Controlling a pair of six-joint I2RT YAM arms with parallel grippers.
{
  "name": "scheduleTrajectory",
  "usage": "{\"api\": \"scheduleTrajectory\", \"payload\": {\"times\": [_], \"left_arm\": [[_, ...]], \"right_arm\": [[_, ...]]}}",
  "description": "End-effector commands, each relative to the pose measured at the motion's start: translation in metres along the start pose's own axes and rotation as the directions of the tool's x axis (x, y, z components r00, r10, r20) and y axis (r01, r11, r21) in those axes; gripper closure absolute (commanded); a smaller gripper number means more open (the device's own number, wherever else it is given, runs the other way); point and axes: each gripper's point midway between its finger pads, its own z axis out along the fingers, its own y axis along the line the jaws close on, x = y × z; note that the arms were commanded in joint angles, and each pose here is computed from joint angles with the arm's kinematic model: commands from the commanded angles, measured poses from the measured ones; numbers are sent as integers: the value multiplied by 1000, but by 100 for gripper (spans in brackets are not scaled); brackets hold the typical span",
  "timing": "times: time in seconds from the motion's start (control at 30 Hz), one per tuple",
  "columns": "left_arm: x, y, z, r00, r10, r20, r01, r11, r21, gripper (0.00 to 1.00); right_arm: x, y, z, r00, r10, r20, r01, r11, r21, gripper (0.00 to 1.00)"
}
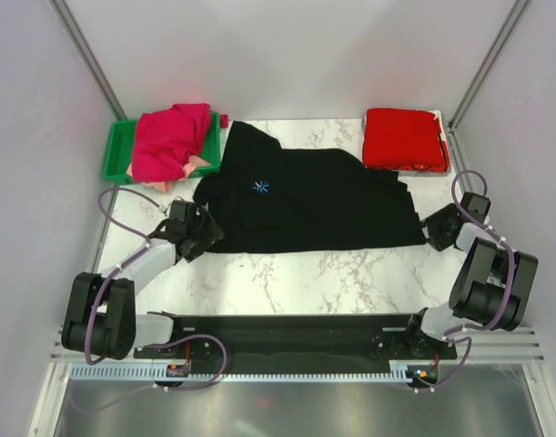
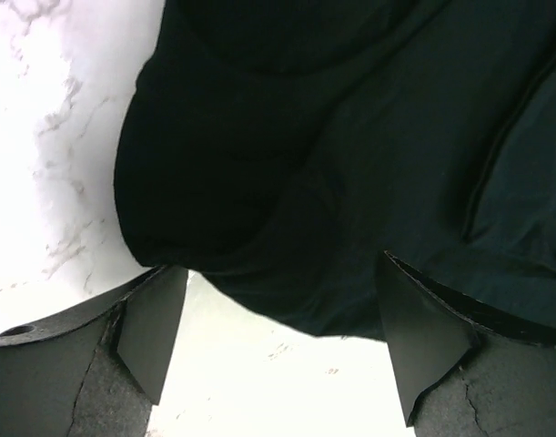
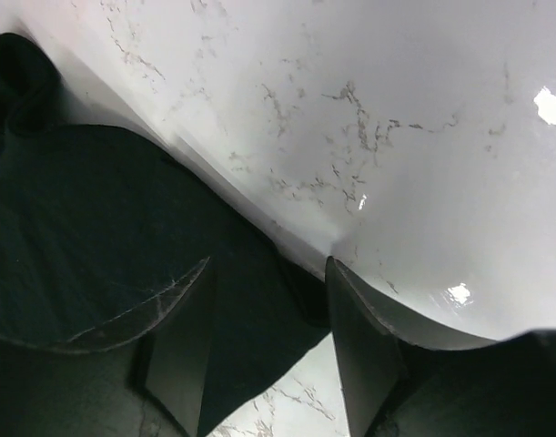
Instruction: Fold and stack the t-shirts
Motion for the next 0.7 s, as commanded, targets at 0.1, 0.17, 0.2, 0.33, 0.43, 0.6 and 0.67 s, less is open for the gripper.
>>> {"api": "scheduleTrajectory", "payload": {"times": [0.1,0.17,0.2,0.33,0.43,0.6,0.67], "left_arm": [[-8,-4,14,995,-81,58,79,996,31,12],[-7,-3,17,995,-84,56,82,996,29,14],[-6,-2,18,995,-83,53,82,996,26,17],[0,1,22,995,-88,39,87,996,20,21],[0,1,21,995,-88,39,87,996,24,23],[-1,-1,19,996,-83,44,82,996,36,24],[-1,-1,18,996,-83,43,81,996,40,25]], "right_arm": [[41,-32,9,993,13,-118,-3,997,81,52],[42,-35,8,994,8,-112,2,996,91,64],[41,-36,7,994,8,-111,2,996,93,68],[43,-42,4,994,-3,-113,17,993,119,61],[35,-54,-6,997,-26,-70,38,982,184,41],[31,-55,-23,999,-32,-30,37,982,185,23],[32,-56,-27,999,-35,-24,39,982,183,23]]}}
